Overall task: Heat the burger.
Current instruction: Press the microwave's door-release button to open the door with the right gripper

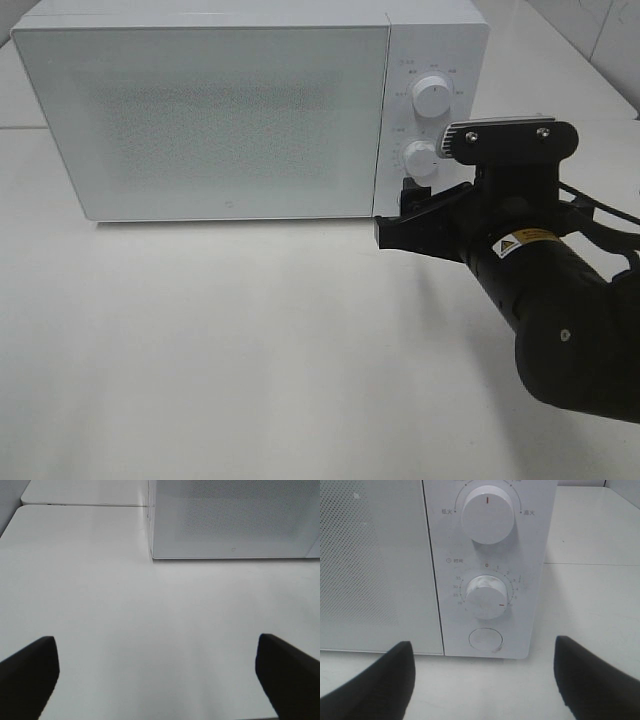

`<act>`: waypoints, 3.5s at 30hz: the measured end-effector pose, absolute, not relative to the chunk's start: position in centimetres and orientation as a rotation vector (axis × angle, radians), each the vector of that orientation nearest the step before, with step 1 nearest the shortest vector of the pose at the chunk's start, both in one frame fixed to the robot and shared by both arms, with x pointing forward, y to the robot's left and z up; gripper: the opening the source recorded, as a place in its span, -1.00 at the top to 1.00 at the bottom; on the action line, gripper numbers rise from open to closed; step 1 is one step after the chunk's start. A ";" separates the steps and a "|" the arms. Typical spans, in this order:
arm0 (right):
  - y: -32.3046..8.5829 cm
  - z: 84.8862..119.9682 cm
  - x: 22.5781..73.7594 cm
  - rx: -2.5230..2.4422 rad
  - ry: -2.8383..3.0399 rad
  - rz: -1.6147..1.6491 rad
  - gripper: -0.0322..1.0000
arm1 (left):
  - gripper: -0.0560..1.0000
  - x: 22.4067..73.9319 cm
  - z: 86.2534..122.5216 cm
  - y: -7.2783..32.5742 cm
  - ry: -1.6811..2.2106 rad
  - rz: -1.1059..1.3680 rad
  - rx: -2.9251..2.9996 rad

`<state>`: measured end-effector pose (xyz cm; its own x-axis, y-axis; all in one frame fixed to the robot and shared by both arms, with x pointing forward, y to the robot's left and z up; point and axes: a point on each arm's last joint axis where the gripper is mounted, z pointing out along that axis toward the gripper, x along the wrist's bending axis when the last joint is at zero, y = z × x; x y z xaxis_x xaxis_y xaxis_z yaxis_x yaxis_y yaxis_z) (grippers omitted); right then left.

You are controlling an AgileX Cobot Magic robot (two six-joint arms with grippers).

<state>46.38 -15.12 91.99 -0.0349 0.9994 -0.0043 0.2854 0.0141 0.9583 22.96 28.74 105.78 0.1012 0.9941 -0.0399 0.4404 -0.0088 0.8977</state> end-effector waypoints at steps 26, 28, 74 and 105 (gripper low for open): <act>-15.1 90.5 46.6 1.532 1.357 1.138 -0.50 | -0.98 23.0 105.8 28.7 1.455 0.864 1.571; -15.1 90.5 46.6 1.554 1.335 1.158 -0.48 | -0.98 23.0 105.8 28.7 1.455 0.864 1.571; -14.8 87.9 51.3 2.737 0.003 1.671 0.91 | -0.98 23.0 105.8 28.7 1.455 0.864 1.571; -14.4 85.7 56.6 2.696 -0.101 1.660 0.91 | -0.98 23.0 105.8 28.7 1.455 0.864 1.571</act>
<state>56.57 -14.44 85.72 0.4488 -0.0678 0.8911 -0.0403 -0.9976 -0.0556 22.96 28.74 105.78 0.1012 0.9941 -0.0399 0.4404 -0.0088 0.8977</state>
